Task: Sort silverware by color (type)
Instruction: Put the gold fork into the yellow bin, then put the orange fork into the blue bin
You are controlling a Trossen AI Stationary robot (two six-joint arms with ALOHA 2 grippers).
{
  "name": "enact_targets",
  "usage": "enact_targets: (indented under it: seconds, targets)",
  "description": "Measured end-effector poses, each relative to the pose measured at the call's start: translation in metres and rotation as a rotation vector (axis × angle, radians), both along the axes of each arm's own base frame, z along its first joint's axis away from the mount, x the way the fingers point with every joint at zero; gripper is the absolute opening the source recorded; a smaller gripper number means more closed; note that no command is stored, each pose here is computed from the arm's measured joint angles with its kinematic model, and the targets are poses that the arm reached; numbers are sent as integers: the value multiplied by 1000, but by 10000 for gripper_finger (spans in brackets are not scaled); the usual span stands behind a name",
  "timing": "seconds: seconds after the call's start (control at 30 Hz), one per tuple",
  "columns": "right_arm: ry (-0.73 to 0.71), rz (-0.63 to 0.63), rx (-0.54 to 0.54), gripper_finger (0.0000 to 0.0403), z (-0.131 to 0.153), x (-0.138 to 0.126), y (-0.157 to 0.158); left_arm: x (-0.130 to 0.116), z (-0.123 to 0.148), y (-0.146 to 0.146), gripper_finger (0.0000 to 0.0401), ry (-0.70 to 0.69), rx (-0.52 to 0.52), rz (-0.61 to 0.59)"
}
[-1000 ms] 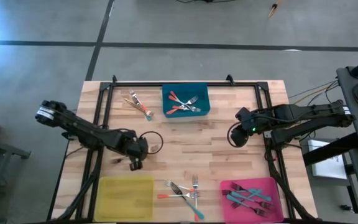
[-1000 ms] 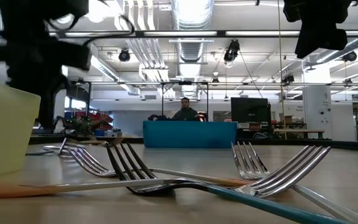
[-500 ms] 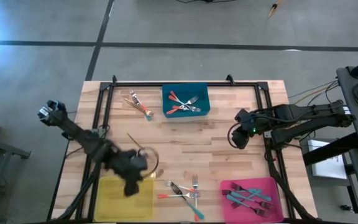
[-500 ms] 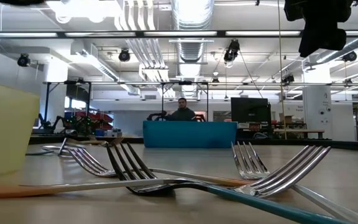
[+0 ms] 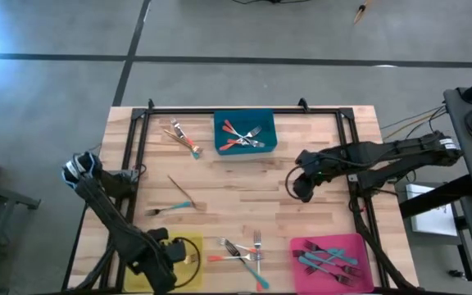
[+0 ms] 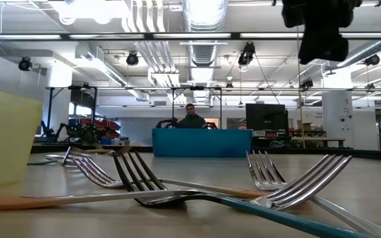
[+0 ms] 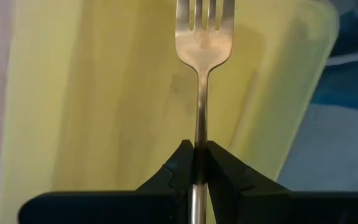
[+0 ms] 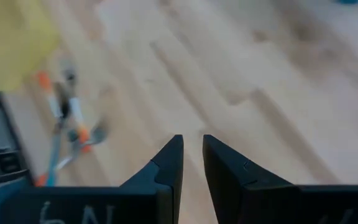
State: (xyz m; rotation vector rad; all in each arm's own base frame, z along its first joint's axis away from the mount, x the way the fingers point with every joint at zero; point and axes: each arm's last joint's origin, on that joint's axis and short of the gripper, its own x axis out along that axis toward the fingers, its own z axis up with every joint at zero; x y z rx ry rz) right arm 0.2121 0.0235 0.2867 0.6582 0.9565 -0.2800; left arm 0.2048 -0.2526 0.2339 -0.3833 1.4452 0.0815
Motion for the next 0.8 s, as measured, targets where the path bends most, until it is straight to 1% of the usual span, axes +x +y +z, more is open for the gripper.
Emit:
enact_targets:
  seconds: [0.13, 0.33, 0.53, 0.67, 0.8]
  targets:
    - [-2, 56, 49, 70, -1, 18, 8, -1, -10, -5, 18, 70, -11, -24]
    - [2, 61, 55, 113, 9, 40, 15, -7, -8, -8, 19, 48, 0, -108]
    - [-2, 61, 52, 142, 18, 63, 19, -7, -6, -7, 25, 18, 14, -141]
    - [14, 60, 50, 148, 20, 72, 20, -6, -6, -8, 48, 8, 1, -141]
    - [65, 56, 44, 148, 21, 76, 21, -1, -4, -13, 87, -38, -52, -140]
